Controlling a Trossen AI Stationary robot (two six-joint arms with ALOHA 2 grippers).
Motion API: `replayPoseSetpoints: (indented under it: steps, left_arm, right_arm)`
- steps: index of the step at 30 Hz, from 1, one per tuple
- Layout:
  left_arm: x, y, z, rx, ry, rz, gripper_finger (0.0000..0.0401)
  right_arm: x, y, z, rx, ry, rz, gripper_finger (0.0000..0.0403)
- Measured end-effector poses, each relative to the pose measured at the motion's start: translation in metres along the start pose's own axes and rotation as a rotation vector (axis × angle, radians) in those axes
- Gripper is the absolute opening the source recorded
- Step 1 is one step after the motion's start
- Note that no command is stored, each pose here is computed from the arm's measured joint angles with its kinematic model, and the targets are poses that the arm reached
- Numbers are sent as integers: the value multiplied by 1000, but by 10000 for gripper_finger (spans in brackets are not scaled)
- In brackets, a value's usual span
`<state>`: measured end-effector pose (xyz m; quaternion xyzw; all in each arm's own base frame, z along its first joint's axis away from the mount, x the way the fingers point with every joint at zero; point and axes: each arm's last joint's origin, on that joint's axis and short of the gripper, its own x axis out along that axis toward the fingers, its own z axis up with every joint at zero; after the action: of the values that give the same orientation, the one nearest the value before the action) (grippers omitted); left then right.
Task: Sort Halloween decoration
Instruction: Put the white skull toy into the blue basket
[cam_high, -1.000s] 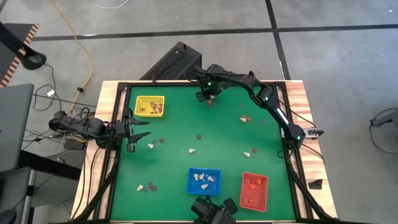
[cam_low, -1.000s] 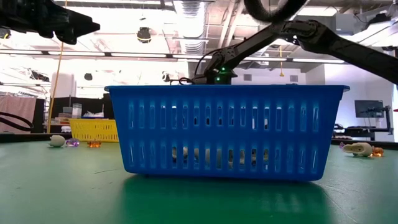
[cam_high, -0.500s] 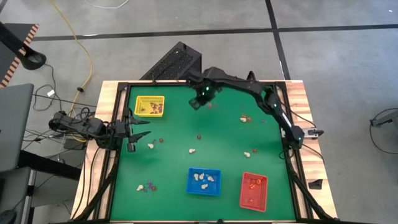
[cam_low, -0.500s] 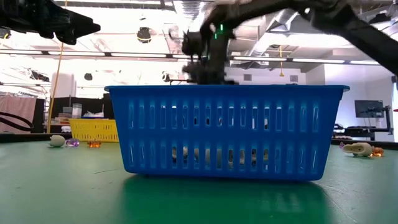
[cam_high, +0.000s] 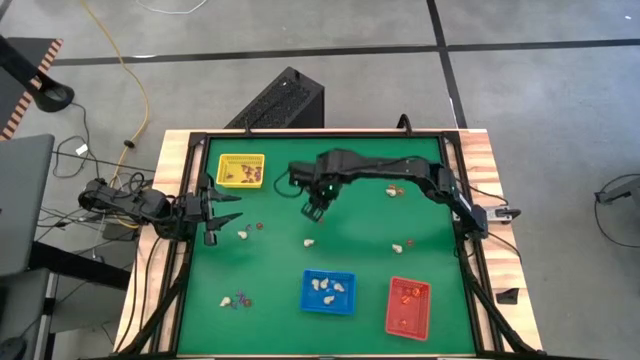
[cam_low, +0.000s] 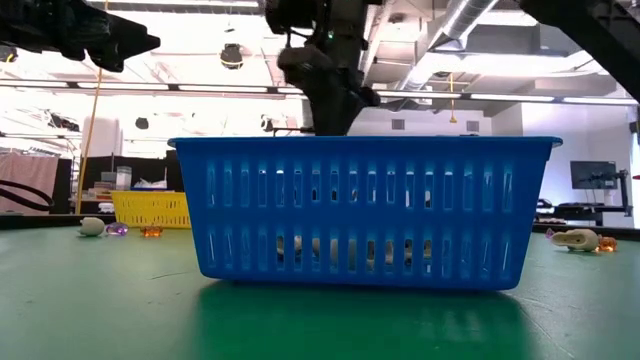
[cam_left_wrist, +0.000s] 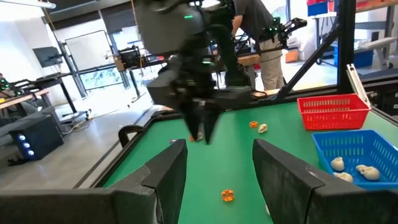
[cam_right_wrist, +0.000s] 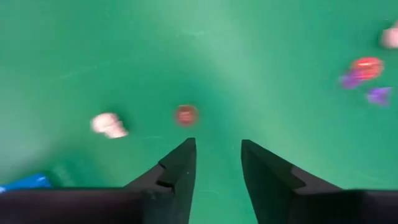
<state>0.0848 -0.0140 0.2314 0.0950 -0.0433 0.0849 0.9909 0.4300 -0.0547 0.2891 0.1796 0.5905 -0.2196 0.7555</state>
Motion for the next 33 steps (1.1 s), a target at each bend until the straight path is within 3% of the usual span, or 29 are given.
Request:
replayPoseSetpoints:
  steps: [3,6,11,18,26,33]
  left_arm:
    - [0,0,0,2,0,0,173]
    - [0,0,0,-12,0,-1,173]
    - [0,0,0,-16,0,-1,173]
    - [0,0,0,-5,0,0,173]
    - [0,0,-1,20,15,13,173]
    - [0,0,-2,19,22,20,173]
  right_arm:
    - [7,2,0,9,-35,-40,184]
    - [18,-16,9,55,-45,-59,207]
    - [40,-67,29,147,-71,-61,229]
    - [78,-140,50,325,-146,-24,230]
    - [110,-170,55,397,-116,5,230]
    - [128,-171,58,396,-112,-2,230]
